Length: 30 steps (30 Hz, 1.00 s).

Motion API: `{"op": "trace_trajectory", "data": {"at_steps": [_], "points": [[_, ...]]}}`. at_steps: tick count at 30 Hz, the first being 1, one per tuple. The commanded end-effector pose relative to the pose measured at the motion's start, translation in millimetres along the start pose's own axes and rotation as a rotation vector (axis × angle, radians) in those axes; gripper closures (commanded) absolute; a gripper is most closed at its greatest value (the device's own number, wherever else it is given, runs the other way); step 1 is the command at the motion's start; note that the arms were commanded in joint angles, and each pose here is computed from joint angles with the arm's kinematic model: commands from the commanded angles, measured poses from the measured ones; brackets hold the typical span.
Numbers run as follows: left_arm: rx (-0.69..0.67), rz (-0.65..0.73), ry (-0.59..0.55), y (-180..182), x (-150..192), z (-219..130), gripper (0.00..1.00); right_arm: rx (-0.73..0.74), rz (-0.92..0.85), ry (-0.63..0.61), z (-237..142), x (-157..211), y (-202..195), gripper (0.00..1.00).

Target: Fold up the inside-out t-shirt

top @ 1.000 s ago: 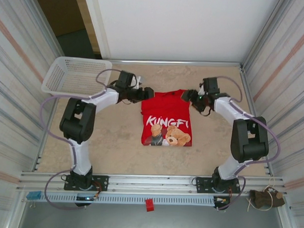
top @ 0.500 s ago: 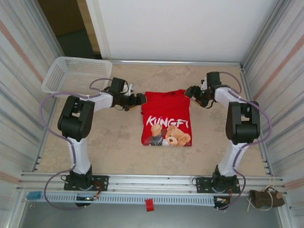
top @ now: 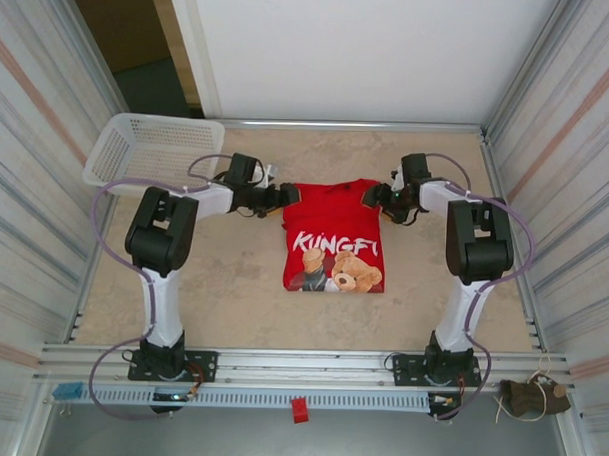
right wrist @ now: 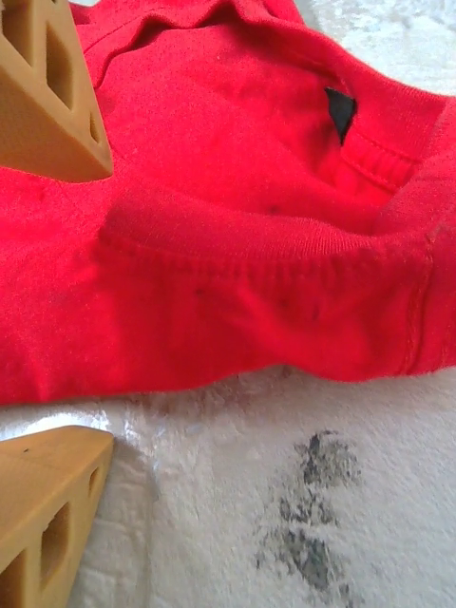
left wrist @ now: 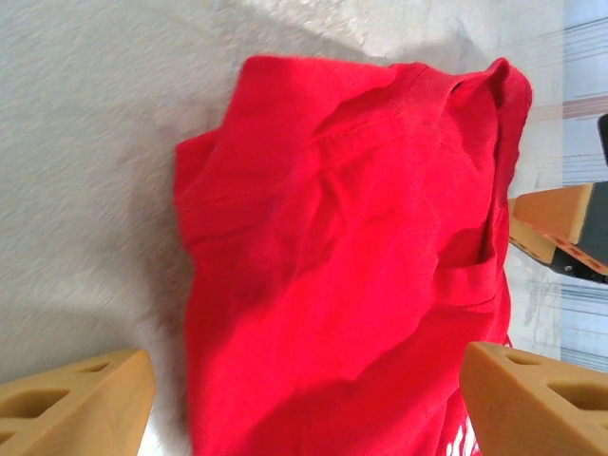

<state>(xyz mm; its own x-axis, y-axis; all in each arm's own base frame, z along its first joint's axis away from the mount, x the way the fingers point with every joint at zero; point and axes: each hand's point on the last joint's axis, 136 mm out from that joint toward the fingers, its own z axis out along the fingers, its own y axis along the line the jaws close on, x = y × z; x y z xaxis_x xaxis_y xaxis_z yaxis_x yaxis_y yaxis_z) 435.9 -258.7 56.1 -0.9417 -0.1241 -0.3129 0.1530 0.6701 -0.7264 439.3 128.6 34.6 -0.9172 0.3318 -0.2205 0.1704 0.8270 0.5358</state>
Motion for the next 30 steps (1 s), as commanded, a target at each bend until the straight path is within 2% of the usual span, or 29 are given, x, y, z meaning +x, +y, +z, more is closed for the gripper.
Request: {"op": "trace_trajectory", "data": {"at_steps": [1, 9, 13, 19, 23, 27, 30], "points": [[0.012, -0.019, 0.072, 1, 21, 26, 0.16, -0.009, -0.017, 0.068, 19, 25, 7, 0.34], [0.100, -0.009, 0.055, -23, 27, 38, 0.17, -0.105, -0.027, 0.053, 25, 26, 27, 0.36], [0.135, -0.031, 0.048, -24, 26, 43, 0.18, -0.152, 0.017, 0.035, 26, 18, 27, 0.37], [0.215, -0.058, 0.037, -27, 26, 52, 0.29, -0.206, 0.048, 0.025, 31, 12, 31, 0.40], [0.221, -0.078, 0.029, -22, 28, 57, 0.37, -0.248, 0.071, 0.015, 34, 9, 35, 0.48], [0.190, -0.095, 0.037, -12, 33, 61, 0.37, -0.248, 0.089, 0.020, 39, 9, 32, 0.56], [0.101, -0.103, 0.029, 3, 35, 62, 0.35, -0.232, 0.104, 0.023, 44, 10, 27, 0.61]]}}
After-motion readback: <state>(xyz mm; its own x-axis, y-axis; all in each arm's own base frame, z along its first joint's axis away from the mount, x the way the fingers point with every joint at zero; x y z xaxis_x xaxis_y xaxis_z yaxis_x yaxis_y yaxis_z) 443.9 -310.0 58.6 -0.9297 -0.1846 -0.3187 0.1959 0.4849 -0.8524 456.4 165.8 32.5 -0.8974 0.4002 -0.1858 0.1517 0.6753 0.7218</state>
